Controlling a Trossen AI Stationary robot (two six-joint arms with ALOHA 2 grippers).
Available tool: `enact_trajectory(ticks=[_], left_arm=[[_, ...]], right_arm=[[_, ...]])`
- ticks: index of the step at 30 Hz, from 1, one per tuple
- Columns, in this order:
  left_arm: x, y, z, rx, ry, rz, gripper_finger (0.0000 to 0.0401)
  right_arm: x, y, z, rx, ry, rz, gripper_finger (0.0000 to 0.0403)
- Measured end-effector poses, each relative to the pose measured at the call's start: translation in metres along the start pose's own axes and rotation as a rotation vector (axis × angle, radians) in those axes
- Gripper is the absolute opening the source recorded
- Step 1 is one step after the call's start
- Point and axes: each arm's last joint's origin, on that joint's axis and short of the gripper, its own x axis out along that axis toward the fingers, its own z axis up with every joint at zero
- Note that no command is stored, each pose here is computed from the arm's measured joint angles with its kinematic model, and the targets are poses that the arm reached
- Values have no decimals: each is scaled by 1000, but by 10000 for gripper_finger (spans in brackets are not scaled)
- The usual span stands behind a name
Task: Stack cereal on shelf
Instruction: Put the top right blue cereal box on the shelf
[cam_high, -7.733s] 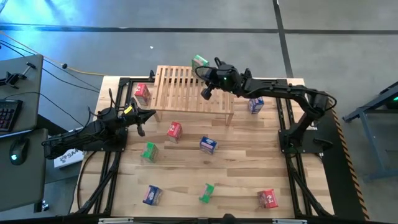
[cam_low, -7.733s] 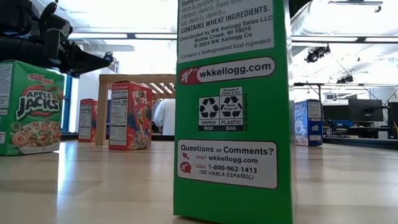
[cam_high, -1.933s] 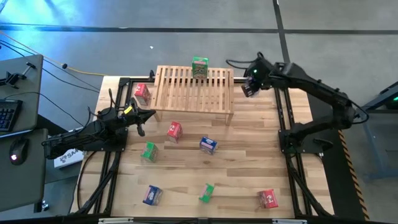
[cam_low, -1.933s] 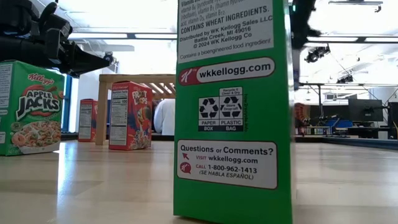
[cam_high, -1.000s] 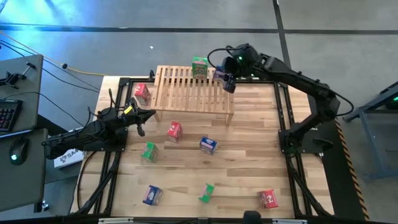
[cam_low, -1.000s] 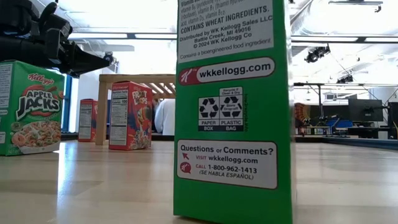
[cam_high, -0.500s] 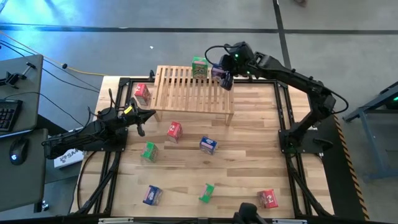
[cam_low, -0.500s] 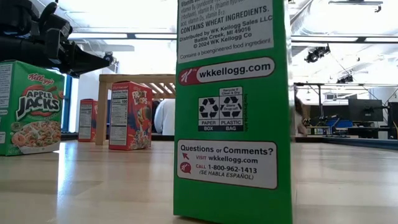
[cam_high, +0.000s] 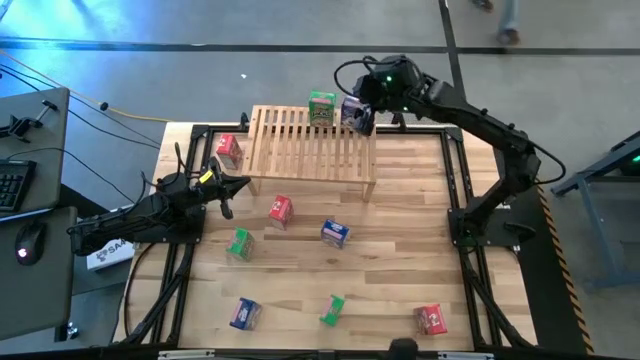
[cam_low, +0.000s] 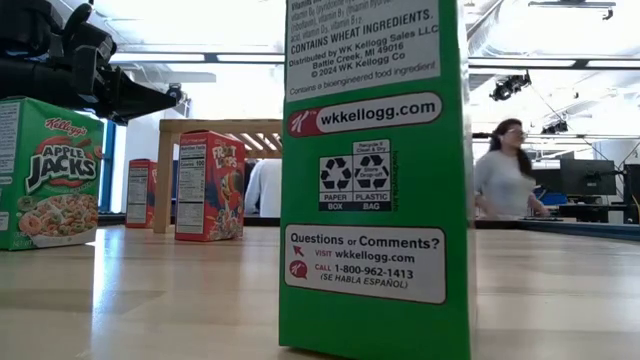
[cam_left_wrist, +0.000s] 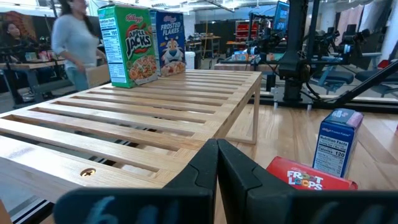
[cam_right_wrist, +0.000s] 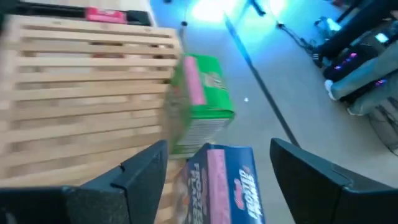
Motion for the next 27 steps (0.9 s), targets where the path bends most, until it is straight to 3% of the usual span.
enact_trajectory(ticks=[5,9,13,20,27], left_arm=[[0,0,0,0,0,0,0],[0,0,0,0,0,0,0],[0,0,0,0,0,0,0],[0,0,0,0,0,0,0],[0,0,0,0,0,0,0]], right_arm=[[-24,10,4,52,141,-7,192],[-26,15,-15,125,345,-11,98],[-10,22,-37,165,416,-25,14],[30,30,-76,206,352,-116,28],[41,20,-84,245,263,-167,4]])
